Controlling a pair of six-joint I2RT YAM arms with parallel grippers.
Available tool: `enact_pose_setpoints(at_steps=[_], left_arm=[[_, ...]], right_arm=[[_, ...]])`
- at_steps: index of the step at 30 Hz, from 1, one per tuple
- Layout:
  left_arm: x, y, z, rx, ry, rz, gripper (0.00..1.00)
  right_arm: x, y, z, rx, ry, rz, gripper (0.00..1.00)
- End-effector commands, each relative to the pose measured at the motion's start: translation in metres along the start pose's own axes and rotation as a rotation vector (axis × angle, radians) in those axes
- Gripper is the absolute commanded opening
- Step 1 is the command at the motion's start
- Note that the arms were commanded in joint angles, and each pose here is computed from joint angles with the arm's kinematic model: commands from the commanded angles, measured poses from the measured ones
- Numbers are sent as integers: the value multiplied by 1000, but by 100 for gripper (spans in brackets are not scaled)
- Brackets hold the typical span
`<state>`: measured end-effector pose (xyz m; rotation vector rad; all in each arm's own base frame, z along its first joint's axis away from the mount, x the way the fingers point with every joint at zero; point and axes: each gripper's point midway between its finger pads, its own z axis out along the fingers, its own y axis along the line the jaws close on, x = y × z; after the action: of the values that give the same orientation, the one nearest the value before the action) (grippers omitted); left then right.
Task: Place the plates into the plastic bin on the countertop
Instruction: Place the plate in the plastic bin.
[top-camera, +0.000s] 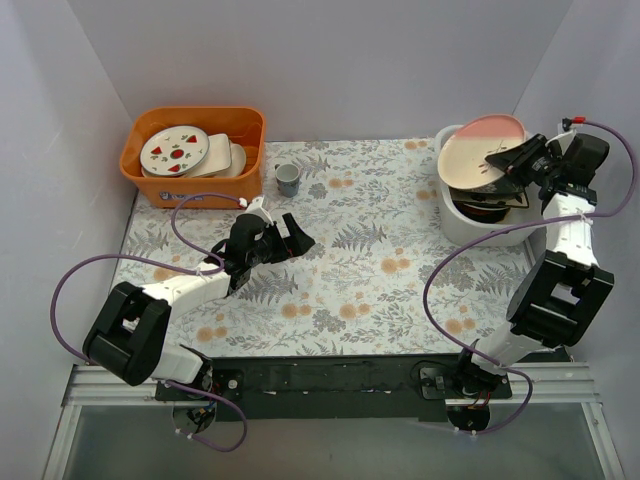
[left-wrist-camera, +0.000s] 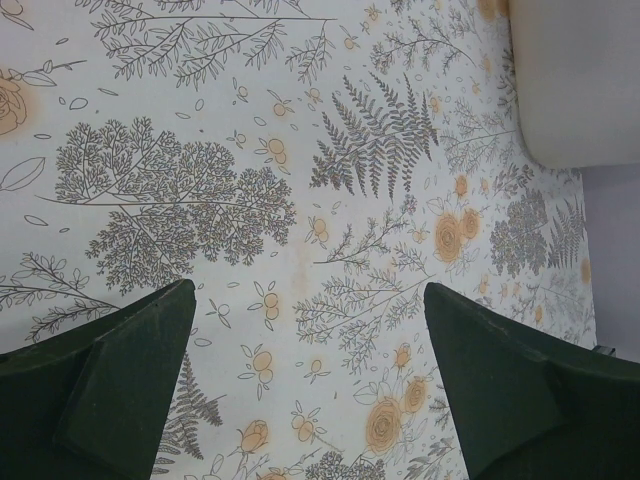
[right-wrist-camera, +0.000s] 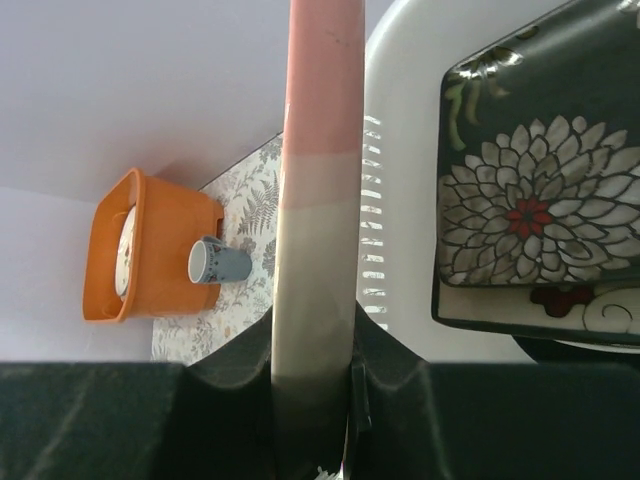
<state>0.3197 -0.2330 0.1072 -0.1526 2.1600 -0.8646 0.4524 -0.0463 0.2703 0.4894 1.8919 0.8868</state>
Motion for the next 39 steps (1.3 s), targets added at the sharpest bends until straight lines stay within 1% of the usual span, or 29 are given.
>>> enact_pose_setpoints(at_steps=[1,11,16,23,26,30,32,35,36,38,39], left_arm=[[-10,-9,1,20,-16,21,98],[-8,-7,0,21,-15,23,98],[-9,-9,-1,31,-17,24,98],[-9,-9,-1,31,-17,25,98],[-9,-10,-1,33,-17,21,98],[-9,-11,-1,38,-16,22,98],[-9,-10,-1,34,-16,22,98],[-8,-10,-1,33,-15,21,98],[-9,-10,-1,33,-17,21,98],[-8,-10,0,34,-14,21,98],[-8,-9,0,30,-11,22,98]], right_arm=[[-39,46,-27,-119,-148,-125,1],[-43,13,-33,-48,-194,-87,1],[-35,-14,-32,12,-205,-54,1],[-17,-48,-15,47,-149,10,1],[-11,-61,-8,61,-121,35,3],[1,-78,-2,91,-89,63,11],[9,-88,0,111,-71,73,13],[21,-101,2,136,-45,93,19],[24,-103,3,139,-37,92,25],[29,-113,5,167,-31,108,32],[30,-116,5,173,-26,110,37]])
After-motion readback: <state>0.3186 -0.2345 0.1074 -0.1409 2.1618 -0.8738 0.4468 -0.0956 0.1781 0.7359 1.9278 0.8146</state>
